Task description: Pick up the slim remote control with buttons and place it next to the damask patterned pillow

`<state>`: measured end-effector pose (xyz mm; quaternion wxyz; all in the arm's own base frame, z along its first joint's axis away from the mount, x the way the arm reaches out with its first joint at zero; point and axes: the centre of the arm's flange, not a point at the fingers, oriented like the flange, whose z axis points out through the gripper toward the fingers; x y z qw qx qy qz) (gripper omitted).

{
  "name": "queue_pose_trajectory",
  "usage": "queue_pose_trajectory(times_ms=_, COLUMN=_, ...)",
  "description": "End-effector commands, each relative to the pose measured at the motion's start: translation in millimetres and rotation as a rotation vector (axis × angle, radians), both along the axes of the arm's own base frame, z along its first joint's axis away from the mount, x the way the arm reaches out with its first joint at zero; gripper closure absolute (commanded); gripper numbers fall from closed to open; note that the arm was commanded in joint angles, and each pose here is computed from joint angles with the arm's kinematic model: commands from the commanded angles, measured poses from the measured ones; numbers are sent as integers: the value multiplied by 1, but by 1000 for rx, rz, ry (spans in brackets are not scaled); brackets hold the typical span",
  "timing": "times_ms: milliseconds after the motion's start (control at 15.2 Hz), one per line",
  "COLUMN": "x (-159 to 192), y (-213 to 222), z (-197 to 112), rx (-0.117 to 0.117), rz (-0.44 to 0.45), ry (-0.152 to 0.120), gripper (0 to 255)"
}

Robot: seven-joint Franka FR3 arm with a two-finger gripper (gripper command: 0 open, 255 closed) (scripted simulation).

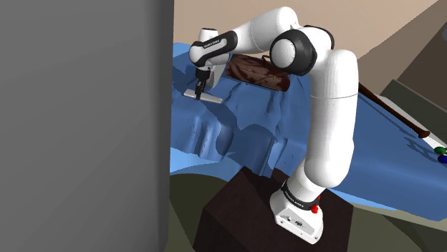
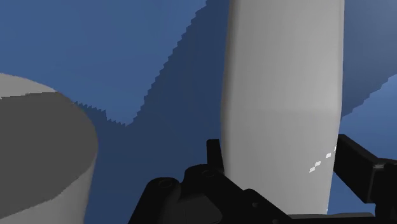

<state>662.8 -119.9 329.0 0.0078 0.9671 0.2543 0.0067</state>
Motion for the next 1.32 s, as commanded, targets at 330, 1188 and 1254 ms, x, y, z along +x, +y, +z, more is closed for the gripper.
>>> queue_pose_trajectory(times_ms=330, x=-4, y=-5, z=-5, rx=-2, rz=-6, ry=9, gripper=255)
queue_pose_trajectory(times_ms=1188, x=-3, y=-2, z=61, rx=-2, rz=-6, ry=9, gripper=255)
queue_pose_trajectory(times_ms=1254, x=-3, y=-2, z=66, rx=-2, rz=-6, ry=9, gripper=255)
